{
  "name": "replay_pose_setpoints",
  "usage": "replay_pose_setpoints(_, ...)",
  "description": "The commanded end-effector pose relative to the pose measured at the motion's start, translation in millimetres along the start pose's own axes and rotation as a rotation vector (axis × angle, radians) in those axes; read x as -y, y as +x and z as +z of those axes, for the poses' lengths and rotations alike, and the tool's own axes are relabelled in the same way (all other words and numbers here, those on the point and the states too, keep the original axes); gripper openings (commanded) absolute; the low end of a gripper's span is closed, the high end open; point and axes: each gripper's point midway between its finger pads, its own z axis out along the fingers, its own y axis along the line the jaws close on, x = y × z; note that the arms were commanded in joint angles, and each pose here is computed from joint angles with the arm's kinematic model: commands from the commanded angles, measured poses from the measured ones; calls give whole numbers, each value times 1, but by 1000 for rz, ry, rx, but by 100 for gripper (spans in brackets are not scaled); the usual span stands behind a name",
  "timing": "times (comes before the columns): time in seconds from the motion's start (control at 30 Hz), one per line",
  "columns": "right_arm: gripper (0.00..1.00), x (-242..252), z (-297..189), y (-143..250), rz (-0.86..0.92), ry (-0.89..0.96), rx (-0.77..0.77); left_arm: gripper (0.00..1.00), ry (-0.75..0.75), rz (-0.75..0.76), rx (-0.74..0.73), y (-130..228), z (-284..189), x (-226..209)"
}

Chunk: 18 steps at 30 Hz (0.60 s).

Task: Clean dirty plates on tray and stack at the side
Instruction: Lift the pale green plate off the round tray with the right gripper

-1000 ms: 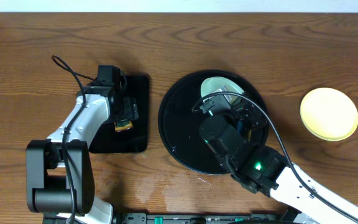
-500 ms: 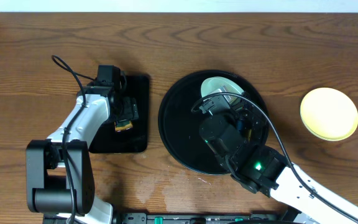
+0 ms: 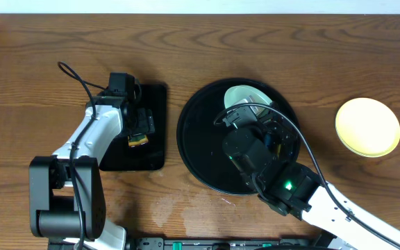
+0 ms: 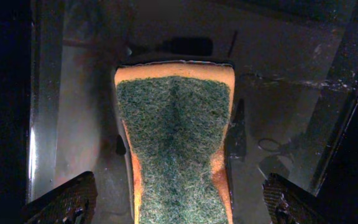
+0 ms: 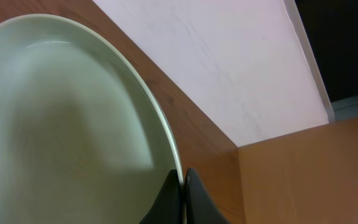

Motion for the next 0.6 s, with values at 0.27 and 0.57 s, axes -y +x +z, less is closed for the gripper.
replay_pose_setpoints(0.27, 1, 13, -1, -1, 65, 47, -2, 87, 3, 5, -9, 3, 2, 0)
replay_pose_setpoints(0.57, 1, 4, 19, 14, 202, -68, -49, 87, 3, 5, -9, 3, 2, 0)
